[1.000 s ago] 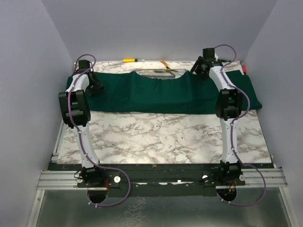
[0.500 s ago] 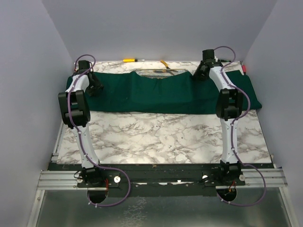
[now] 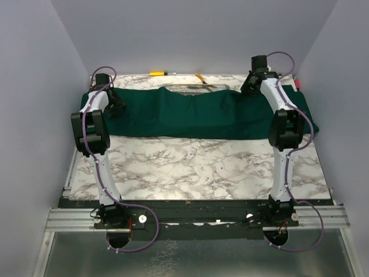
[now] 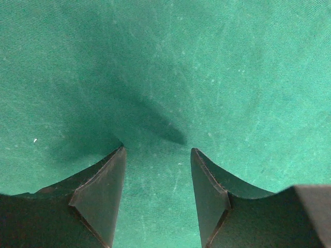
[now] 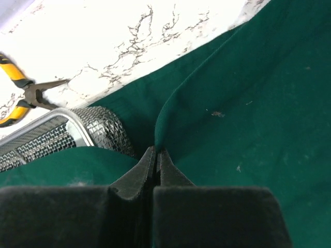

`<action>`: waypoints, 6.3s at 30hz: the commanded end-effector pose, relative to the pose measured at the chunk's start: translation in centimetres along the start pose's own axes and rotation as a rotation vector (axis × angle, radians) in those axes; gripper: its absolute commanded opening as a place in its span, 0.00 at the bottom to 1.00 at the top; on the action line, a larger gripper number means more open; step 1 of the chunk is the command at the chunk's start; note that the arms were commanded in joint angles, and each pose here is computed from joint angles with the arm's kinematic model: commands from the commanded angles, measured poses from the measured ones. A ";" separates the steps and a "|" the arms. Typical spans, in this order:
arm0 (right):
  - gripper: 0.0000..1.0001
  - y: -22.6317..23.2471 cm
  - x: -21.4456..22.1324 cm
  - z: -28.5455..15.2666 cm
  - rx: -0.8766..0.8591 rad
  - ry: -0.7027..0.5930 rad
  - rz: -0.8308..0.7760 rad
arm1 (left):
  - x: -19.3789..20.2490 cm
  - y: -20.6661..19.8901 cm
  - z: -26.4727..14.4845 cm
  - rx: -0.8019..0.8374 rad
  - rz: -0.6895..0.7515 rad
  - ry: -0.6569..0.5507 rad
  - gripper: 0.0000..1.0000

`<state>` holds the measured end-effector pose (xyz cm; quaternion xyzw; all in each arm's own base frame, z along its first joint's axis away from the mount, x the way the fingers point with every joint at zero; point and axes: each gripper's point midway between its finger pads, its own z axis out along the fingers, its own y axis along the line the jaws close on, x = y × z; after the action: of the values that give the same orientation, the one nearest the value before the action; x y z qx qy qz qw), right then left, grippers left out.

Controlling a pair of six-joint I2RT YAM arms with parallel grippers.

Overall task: Open and lay out the surgical kit
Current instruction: Open the surgical kit at the center of the board.

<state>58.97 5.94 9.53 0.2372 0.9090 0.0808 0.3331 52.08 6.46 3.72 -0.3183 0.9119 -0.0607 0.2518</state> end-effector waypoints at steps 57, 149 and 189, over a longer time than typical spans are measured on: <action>0.58 -13.6 11.5 -12.8 0.374 0.117 -0.055 | 1.2 -8.6 -6.4 0.219 0.049 -0.061 0.59; 0.01 -31.5 24.4 -25.7 0.989 0.104 0.584 | 18.6 20.7 -24.7 -0.706 -0.483 -0.377 0.00; 0.57 -24.3 13.6 -15.8 0.348 0.183 0.079 | 15.3 12.1 -18.3 -0.306 -0.295 -0.229 0.49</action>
<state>27.72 -9.19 6.49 0.3586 0.9109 -0.0849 0.1856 24.99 6.30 10.44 -0.4984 0.8107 0.0989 0.2908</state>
